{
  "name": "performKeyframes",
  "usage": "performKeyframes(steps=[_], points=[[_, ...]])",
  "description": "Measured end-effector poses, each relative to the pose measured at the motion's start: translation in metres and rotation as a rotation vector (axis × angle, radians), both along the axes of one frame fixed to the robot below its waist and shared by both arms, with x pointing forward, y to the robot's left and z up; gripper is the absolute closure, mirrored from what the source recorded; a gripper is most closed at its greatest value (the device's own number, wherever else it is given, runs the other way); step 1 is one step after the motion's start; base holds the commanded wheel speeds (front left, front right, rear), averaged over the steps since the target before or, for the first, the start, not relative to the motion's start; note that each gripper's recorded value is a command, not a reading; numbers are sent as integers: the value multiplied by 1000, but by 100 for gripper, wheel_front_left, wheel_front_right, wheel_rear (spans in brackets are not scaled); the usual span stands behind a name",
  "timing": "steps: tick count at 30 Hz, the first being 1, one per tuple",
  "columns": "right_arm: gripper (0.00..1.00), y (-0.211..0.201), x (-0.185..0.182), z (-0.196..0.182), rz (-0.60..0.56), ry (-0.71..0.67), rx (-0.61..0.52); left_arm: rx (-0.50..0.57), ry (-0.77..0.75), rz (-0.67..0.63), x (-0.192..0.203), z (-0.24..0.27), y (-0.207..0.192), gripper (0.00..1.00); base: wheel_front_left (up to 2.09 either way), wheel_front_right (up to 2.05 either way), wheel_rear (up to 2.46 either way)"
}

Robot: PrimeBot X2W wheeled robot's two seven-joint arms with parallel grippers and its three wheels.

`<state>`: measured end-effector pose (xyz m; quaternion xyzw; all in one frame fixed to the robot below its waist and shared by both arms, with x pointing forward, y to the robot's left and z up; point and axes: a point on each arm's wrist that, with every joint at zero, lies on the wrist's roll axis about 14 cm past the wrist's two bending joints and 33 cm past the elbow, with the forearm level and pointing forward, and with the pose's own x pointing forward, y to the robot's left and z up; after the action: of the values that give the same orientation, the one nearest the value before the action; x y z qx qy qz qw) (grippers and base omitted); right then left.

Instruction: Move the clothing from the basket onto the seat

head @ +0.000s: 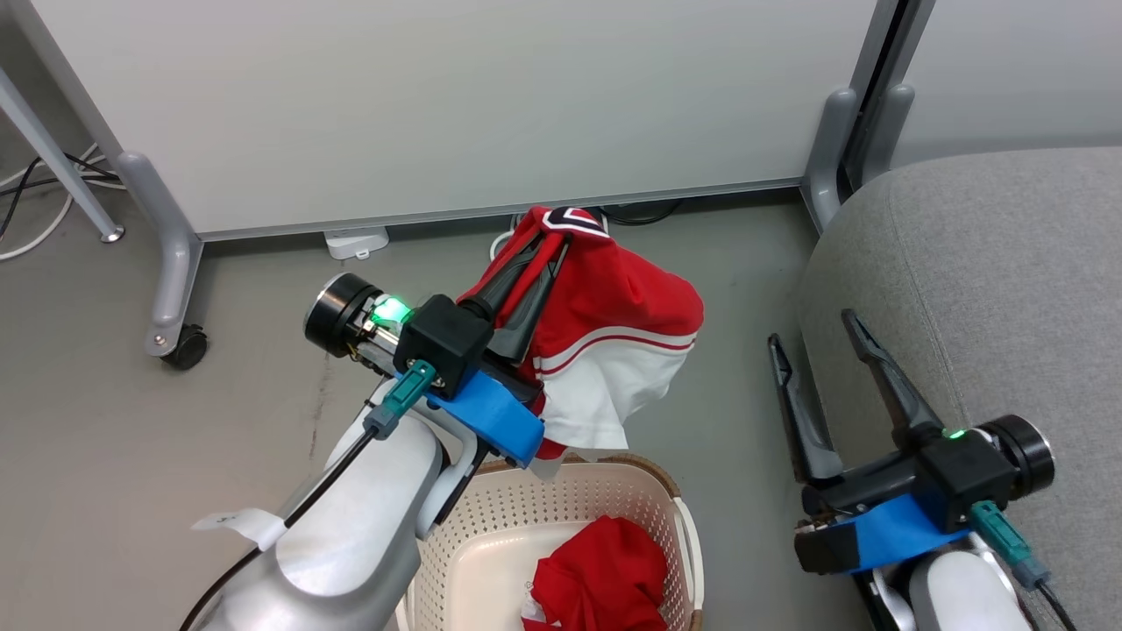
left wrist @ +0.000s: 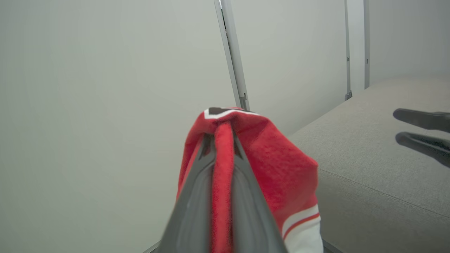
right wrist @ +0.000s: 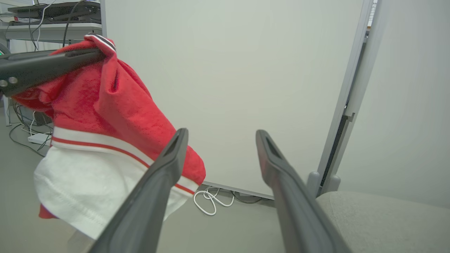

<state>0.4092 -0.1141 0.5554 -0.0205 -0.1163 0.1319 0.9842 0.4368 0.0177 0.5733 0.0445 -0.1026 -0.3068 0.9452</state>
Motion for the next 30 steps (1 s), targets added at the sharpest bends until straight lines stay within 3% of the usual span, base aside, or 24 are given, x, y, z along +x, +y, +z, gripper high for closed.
performKeyframes(steps=[6, 14, 21, 27, 29, 30], points=[[0, 36, 2, 18, 125, -70, -77, 2, 3, -14, -3, -1, -4, 100, 0, 0, 0], [0, 74, 17, 16, 275, -92, -214, 4, 6, -29, -2, -4, -8, 100, 0, 0, 0], [0, 91, 34, -1, 336, -48, -290, 3, -5, -47, -1, 0, -15, 100, 0, 0, 0], [0, 101, 46, -8, 356, -9, -286, 2, -10, -74, -3, 1, -25, 100, 0, 0, 0], [100, 104, 47, -14, 361, 15, -273, 2, -11, -78, -4, 1, -26, 100, 0, 0, 0], [100, 106, 48, -13, 363, 16, -267, 3, -10, -79, -4, 1, -26, 100, 0, 0, 0]])
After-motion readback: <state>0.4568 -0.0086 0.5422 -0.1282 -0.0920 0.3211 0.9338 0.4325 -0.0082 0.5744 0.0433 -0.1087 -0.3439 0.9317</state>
